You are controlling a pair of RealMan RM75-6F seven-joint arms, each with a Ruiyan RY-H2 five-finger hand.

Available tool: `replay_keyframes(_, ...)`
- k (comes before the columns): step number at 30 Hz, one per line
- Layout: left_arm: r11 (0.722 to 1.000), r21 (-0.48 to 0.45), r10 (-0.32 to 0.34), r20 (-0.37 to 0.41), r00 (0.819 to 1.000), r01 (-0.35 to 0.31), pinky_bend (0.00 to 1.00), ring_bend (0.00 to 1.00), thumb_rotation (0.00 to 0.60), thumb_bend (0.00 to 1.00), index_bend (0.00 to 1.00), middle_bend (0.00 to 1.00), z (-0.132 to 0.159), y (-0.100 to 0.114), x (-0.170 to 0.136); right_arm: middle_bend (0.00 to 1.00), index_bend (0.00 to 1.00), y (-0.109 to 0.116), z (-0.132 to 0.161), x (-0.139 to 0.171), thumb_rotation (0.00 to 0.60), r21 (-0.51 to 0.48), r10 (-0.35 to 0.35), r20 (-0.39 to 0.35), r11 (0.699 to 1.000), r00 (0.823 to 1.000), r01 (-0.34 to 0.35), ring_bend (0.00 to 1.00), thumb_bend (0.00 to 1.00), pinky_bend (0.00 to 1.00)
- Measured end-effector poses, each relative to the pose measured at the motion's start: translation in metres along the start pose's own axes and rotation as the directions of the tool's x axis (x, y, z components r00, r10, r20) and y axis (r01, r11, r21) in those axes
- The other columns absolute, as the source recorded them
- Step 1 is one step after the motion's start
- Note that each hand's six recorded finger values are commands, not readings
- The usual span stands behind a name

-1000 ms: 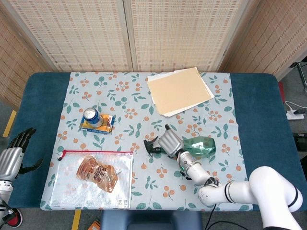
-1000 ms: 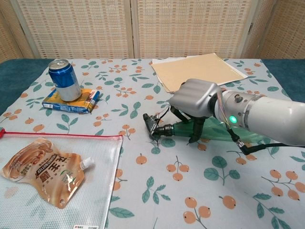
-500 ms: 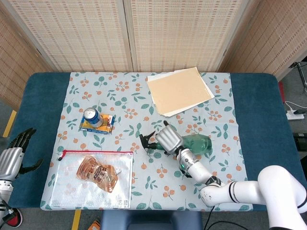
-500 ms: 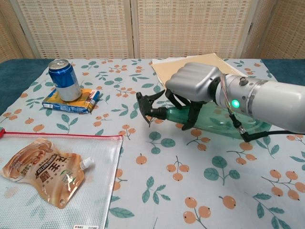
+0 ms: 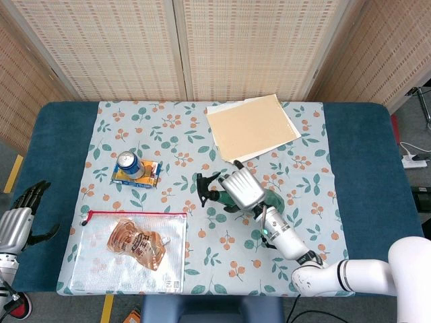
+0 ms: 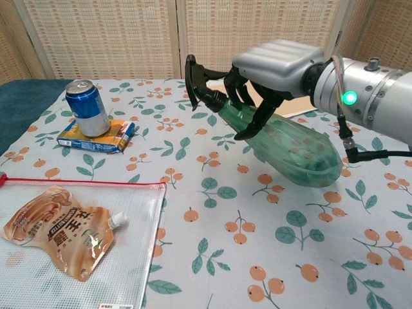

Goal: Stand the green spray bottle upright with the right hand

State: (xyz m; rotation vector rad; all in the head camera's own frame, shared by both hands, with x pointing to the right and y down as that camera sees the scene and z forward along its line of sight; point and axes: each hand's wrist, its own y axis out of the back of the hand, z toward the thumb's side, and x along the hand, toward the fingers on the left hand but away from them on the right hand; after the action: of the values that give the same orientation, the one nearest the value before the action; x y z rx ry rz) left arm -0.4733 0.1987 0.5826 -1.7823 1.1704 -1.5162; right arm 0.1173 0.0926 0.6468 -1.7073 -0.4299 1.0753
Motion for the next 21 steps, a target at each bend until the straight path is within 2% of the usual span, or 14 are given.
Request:
replay_keyframes(8,1.0,0.003,-0.007,-0.005,1.0,0.007,0.13,0.0,0.6,0.26,0.0,0.0,0.0,-0.001,0.001,0.61,0.77,0.014,-0.014,0.01,0.6,-0.098,-0.088,0.027,0.991,0.996,0.09,0.65,0.1,0.26)
replay_keyframes(14,1.0,0.006,-0.01,-0.009,1.0,0.01,0.14,0.0,0.6,0.26,0.0,0.0,0.0,-0.002,0.001,0.61,0.77,0.031,-0.016,0.017,0.6,-0.194,-0.171,0.04,0.965,0.984,0.176,0.66,0.1,0.27)
replay_keyframes(17,1.0,0.007,-0.011,-0.01,1.0,0.011,0.14,0.0,0.6,0.26,0.0,0.0,0.0,-0.003,0.001,0.61,0.77,0.036,-0.014,0.02,0.6,-0.262,-0.221,0.039,0.939,0.974,0.224,0.66,0.1,0.27)
replay_keyframes(20,1.0,0.007,-0.014,-0.013,1.0,0.014,0.14,0.0,0.6,0.26,0.0,0.0,-0.001,-0.003,0.001,0.61,0.77,0.037,-0.015,0.024,0.6,-0.36,-0.276,0.046,0.892,0.96,0.274,0.66,0.1,0.26)
replay_keyframes(21,1.0,0.008,-0.015,-0.014,1.0,0.015,0.14,0.0,0.6,0.26,0.0,0.0,-0.001,-0.003,0.001,0.61,0.77,0.036,-0.016,0.025,0.6,-0.406,-0.298,0.052,0.866,0.953,0.293,0.65,0.1,0.26)
